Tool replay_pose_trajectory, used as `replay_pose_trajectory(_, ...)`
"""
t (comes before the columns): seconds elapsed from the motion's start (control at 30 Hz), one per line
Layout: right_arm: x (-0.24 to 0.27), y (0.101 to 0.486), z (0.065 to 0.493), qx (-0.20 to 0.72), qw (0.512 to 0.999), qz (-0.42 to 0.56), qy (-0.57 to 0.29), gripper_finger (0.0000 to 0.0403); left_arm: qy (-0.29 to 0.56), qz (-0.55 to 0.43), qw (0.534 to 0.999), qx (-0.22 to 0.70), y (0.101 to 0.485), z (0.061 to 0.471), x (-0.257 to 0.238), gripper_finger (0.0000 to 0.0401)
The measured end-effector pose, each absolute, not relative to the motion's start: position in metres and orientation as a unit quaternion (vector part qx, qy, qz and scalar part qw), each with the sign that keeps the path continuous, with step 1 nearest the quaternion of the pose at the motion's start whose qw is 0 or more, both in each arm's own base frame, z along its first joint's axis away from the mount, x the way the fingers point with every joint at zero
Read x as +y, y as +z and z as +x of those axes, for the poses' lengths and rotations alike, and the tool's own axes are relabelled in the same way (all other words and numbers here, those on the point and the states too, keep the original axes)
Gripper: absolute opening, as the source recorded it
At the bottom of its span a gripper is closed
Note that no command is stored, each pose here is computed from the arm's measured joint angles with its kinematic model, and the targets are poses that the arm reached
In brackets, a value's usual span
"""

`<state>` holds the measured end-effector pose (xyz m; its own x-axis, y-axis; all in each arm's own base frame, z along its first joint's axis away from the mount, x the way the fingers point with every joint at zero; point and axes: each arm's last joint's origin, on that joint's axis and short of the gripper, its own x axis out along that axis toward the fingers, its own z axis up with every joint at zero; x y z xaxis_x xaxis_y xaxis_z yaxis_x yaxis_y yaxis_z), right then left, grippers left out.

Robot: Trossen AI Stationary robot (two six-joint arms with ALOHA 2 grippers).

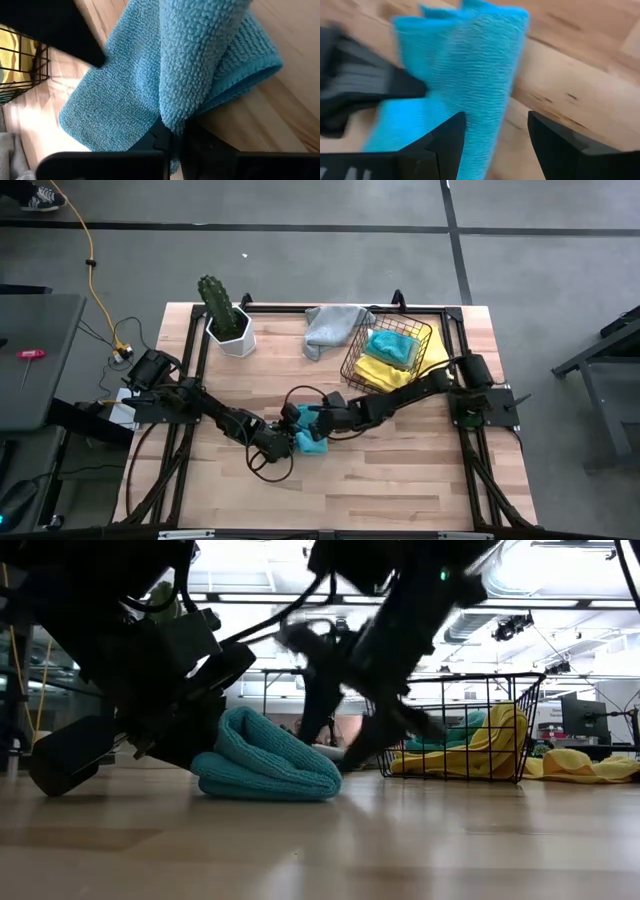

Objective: Fold microfiber towels
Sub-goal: Put the folded blue microfiber towel into the black wire basket

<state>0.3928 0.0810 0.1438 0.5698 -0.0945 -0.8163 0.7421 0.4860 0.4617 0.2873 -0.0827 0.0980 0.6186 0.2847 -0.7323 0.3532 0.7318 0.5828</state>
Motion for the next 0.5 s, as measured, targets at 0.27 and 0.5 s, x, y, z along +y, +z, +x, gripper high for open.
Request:
replay_pose_trajectory(0.27,0.084,0.125,0.402,0.375,0.764,0.460,-0.252,0.0209,-0.021,0.365,0.823,0.435,0.098,0.288,-0.083,0.0002)
replay_pose_trajectory(0.5,0.086,0.123,0.404,0.368,0.770,0.460,-0.245,0.0196,-0.021,0.367,0.822,0.435,0.098,0.288,-0.082,0.0002)
